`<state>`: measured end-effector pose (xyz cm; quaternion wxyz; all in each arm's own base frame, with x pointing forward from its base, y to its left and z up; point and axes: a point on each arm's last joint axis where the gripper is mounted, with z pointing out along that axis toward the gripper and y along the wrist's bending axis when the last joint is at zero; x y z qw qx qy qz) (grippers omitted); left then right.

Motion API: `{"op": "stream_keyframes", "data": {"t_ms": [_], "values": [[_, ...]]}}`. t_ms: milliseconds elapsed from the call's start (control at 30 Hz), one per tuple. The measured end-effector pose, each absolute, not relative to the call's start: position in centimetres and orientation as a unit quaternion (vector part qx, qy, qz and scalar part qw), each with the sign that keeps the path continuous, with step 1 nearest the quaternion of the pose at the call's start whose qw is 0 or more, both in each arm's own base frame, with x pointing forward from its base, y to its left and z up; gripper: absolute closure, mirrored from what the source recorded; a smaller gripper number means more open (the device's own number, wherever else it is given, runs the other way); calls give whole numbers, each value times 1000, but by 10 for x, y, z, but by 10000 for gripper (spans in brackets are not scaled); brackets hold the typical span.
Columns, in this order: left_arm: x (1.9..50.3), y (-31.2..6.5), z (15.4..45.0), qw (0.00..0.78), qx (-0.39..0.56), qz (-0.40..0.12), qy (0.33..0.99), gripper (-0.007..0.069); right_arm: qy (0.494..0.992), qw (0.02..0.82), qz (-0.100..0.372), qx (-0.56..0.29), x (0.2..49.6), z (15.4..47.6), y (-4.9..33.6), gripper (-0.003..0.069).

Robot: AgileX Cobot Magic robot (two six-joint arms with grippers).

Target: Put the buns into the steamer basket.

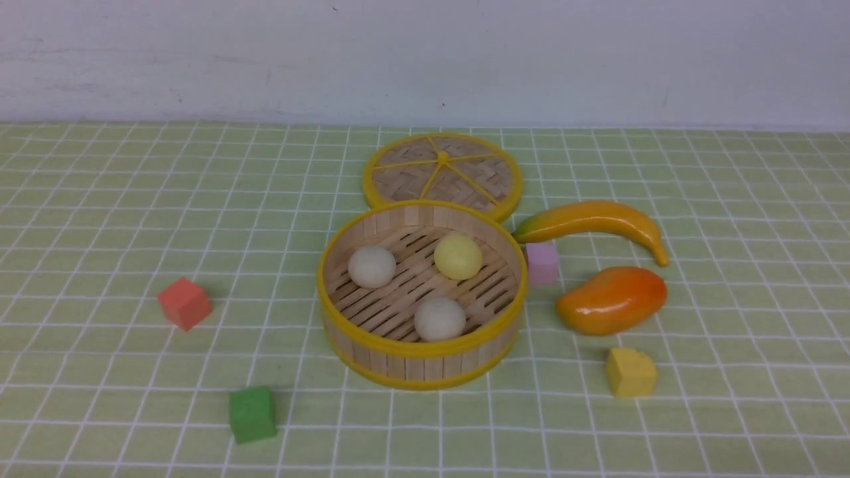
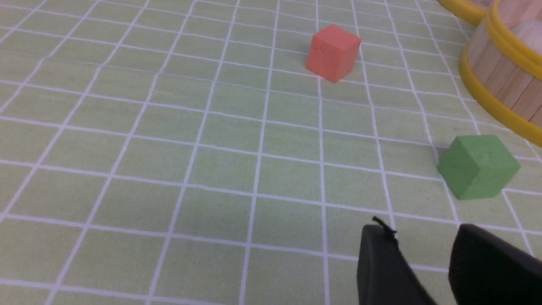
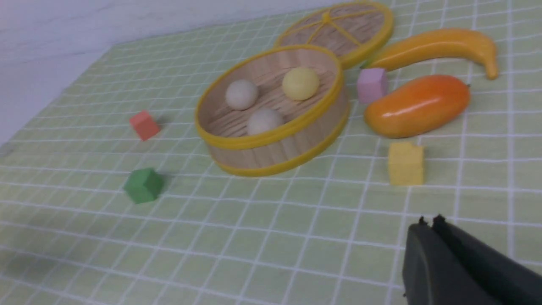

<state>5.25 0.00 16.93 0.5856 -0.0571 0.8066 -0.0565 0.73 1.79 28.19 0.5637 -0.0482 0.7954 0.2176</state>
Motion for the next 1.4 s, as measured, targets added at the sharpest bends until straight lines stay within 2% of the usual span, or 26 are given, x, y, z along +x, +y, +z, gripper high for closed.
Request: {"op": "stream_keyframes", "data": {"t_ms": [33, 67, 100, 233, 300, 400, 433, 533, 800, 967, 1400], "values": [[52, 0, 169, 586, -57, -57, 807, 388, 793, 567, 218, -48, 8, 283, 18, 668], [52, 0, 169, 586, -57, -57, 807, 388, 788, 584, 190, -45, 16, 275, 15, 666], [52, 0, 169, 586, -57, -57, 807, 388, 787, 587, 187, -45, 17, 274, 15, 666], [52, 0, 169, 586, -57, -57, 807, 388, 767, 630, 123, -27, 36, 247, 10, 662], [52, 0, 169, 585, -57, -56, 807, 388, 766, 633, 114, -18, 39, 240, 9, 660], [52, 0, 169, 585, -57, -56, 807, 388, 785, 613, 84, 24, 47, 207, 6, 657], [52, 0, 169, 585, -57, -56, 807, 388, 785, 614, 83, 26, 47, 207, 6, 657], [52, 0, 169, 586, -57, -57, 807, 388, 812, 574, 70, 75, 51, 173, 3, 655], [52, 0, 169, 585, -57, -56, 807, 388, 807, 580, 44, 96, 51, 173, -1, 645], [52, 0, 169, 585, -57, -56, 807, 388, 807, 586, -5, 70, 51, 173, -5, 640], [52, 0, 169, 585, -57, -56, 807, 387, 805, 589, -14, 64, 52, 173, -6, 636]]}}
